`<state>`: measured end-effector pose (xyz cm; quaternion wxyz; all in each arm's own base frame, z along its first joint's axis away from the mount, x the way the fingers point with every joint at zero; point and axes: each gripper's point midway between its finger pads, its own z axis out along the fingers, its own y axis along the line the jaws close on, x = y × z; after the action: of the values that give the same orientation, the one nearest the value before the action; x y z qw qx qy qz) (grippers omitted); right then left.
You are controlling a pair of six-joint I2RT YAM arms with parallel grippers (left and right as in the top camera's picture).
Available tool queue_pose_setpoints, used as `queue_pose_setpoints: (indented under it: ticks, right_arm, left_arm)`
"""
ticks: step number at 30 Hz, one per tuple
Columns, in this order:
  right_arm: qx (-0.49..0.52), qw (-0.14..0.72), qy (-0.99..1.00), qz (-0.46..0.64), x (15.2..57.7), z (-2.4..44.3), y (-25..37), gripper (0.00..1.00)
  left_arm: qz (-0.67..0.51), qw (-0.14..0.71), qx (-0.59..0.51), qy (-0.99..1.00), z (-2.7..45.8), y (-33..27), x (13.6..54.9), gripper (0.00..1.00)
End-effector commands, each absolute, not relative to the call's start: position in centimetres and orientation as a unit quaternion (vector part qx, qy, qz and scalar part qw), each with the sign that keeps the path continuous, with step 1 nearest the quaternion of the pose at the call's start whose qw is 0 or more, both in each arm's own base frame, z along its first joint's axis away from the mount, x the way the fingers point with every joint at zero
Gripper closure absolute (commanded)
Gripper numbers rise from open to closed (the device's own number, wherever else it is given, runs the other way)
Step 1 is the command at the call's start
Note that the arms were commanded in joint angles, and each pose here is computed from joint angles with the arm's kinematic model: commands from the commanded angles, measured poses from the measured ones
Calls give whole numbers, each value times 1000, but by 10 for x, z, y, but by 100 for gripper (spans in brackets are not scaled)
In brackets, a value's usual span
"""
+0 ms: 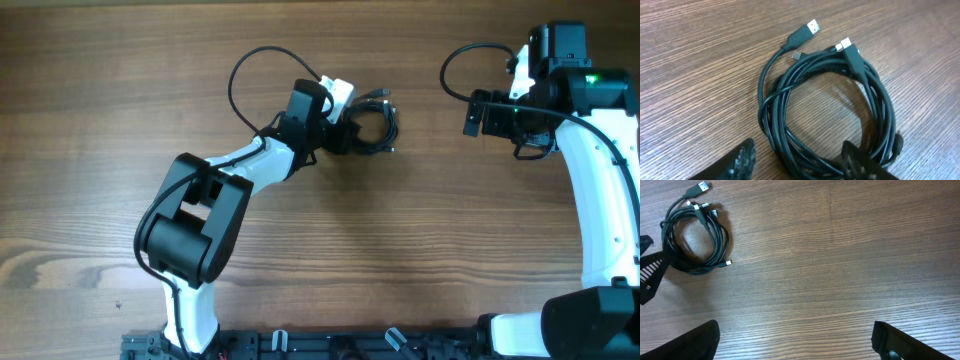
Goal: Untangle cables
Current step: 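Grasp the coiled black cable bundle with the left gripper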
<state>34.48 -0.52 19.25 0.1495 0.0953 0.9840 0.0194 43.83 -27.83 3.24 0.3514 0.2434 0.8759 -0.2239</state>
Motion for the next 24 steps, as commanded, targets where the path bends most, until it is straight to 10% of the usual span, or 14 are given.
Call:
queue_pose_setpoints:
  ticks: [1,10,13,24]
  right_arm:
    - [102,168,980,10,346,205,-9,0]
    - [103,165,981,10,342,205,-9,0]
    - [103,166,981,10,342,206,-9,0]
    - [96,173,980,25,347,207,-4,0]
  left_arm:
    - [-225,349,246,876,29,-282,439,52]
    - [-219,321,245,888,2,-279,433,62]
    - [-220,321,248,887,2,-283,431,96]
    - [-226,402,241,854,110,-287,436,96]
